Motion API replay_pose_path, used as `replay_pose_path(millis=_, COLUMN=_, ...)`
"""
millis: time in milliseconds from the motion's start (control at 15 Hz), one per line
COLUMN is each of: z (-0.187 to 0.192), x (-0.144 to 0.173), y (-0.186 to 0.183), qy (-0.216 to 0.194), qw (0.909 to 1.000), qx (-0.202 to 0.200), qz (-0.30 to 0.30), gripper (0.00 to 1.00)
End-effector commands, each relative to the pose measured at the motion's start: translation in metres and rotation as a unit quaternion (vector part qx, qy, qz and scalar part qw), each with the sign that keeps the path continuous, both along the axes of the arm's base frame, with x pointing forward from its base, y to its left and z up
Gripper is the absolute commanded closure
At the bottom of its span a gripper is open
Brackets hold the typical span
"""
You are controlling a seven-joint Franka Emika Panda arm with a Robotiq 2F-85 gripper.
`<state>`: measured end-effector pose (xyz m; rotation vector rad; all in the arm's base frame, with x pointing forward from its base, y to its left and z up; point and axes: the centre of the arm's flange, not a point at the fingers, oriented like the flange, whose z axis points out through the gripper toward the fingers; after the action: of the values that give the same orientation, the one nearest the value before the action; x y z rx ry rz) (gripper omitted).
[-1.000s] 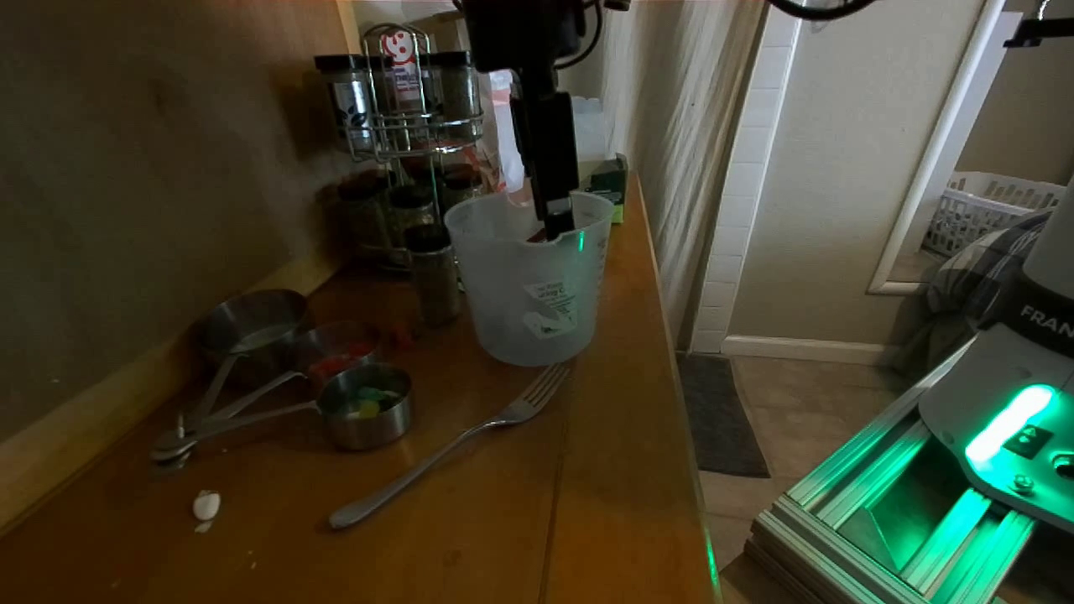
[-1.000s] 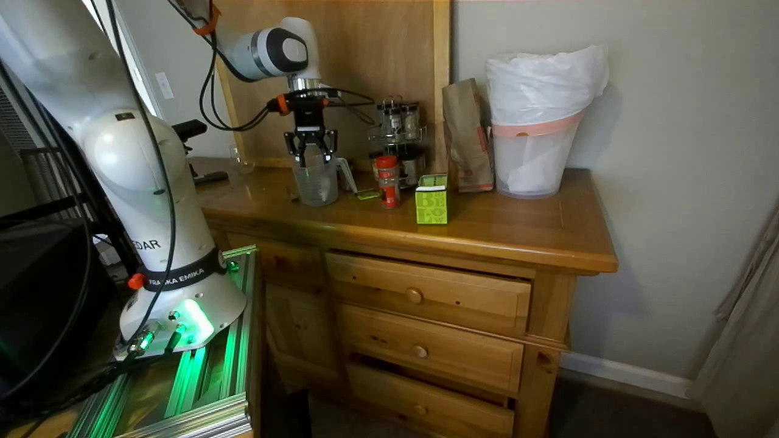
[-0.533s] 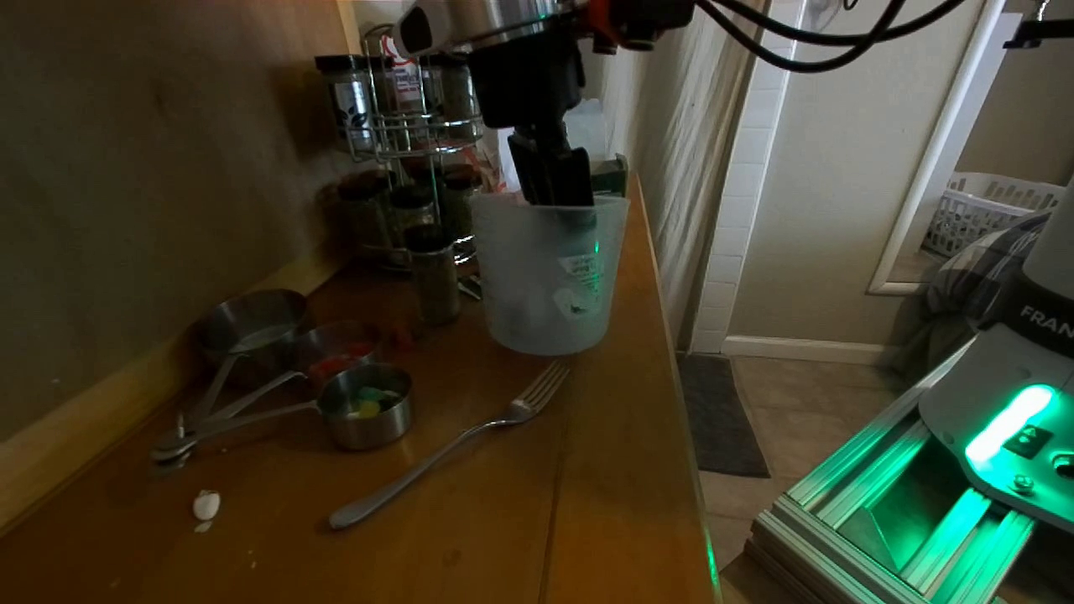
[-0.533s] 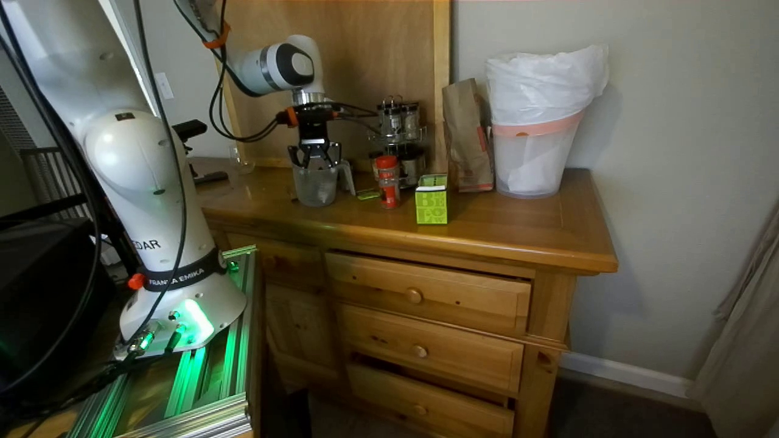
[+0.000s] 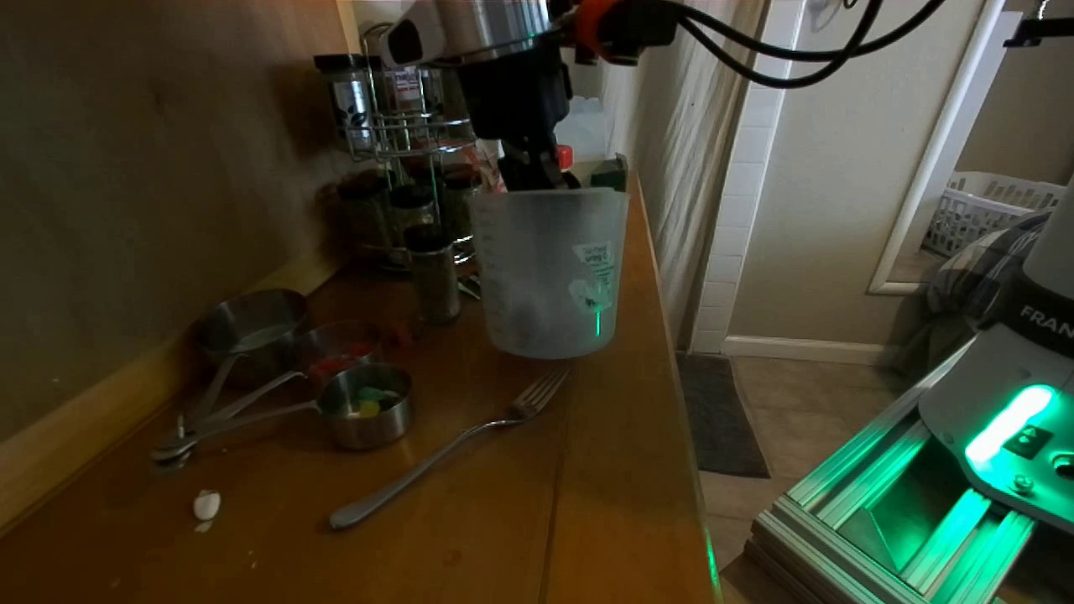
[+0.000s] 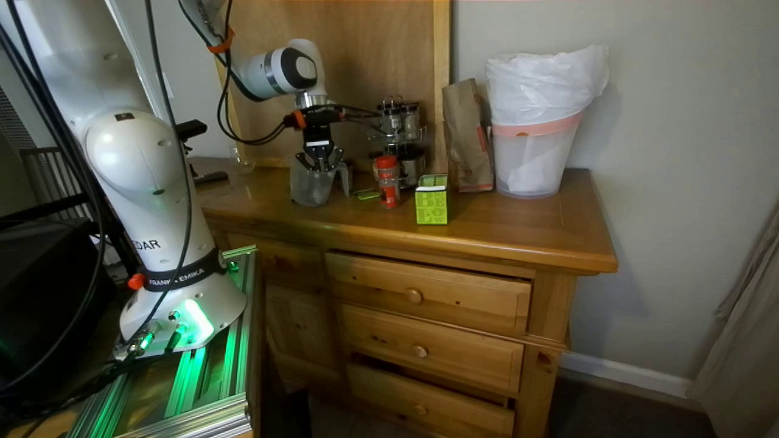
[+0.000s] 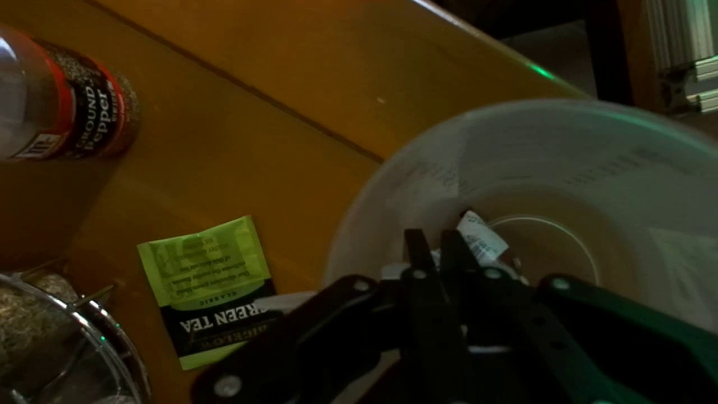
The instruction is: Remove the object from the jar and place it on the table
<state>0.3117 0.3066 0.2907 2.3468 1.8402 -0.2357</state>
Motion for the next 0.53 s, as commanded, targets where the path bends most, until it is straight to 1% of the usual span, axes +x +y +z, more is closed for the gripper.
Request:
replay_pose_path(millis=0, z=0.0, x=0.003, y=0.006, qy=-0.018, qw=0.9996, qx=0.008, qz=0.019, gripper=1.0)
replay_pose_path(millis=200, z=0.025, x=0.002, y=0.008, qy=-0.057, qw=0.998, qx=0.017, qz=0.022, gripper=1.0)
replay_pose_path(millis=467, z=0.072, x=-0.006, y=0.014, qy=-0.126, qw=0.9911, qx=0.024, qz=0.035, gripper=1.0)
